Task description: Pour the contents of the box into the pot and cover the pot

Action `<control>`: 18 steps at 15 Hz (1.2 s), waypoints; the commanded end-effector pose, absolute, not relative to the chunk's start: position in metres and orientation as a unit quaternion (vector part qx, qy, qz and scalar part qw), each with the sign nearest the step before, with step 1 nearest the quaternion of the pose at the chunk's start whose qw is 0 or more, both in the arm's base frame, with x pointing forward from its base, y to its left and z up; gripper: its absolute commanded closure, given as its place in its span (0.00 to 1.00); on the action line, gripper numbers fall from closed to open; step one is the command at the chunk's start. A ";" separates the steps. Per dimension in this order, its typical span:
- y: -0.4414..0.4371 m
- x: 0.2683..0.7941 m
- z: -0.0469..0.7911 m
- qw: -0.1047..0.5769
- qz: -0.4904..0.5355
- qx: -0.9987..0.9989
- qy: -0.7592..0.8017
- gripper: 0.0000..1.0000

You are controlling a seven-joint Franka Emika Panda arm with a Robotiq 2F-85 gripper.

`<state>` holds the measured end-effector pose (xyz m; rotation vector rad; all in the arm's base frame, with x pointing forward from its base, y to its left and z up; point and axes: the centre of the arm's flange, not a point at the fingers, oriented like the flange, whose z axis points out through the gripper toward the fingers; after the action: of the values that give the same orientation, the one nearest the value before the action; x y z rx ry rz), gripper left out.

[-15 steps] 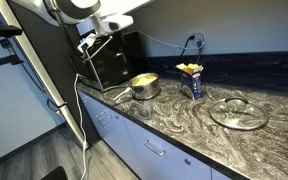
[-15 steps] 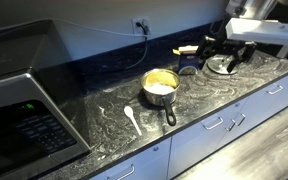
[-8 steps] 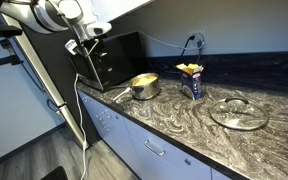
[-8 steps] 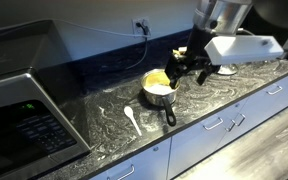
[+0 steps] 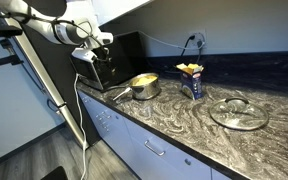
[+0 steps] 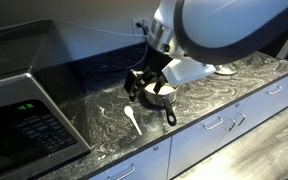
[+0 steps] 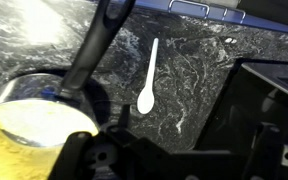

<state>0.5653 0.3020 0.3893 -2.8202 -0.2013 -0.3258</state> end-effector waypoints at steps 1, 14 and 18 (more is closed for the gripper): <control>0.307 0.569 0.383 0.151 -0.108 -0.980 -0.074 0.00; 0.370 0.576 0.339 0.100 -0.121 -0.979 -0.126 0.00; 0.393 0.579 0.323 0.072 -0.123 -0.982 -0.125 0.00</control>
<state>0.5665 0.3717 0.3278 -2.9203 -0.3923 -0.3457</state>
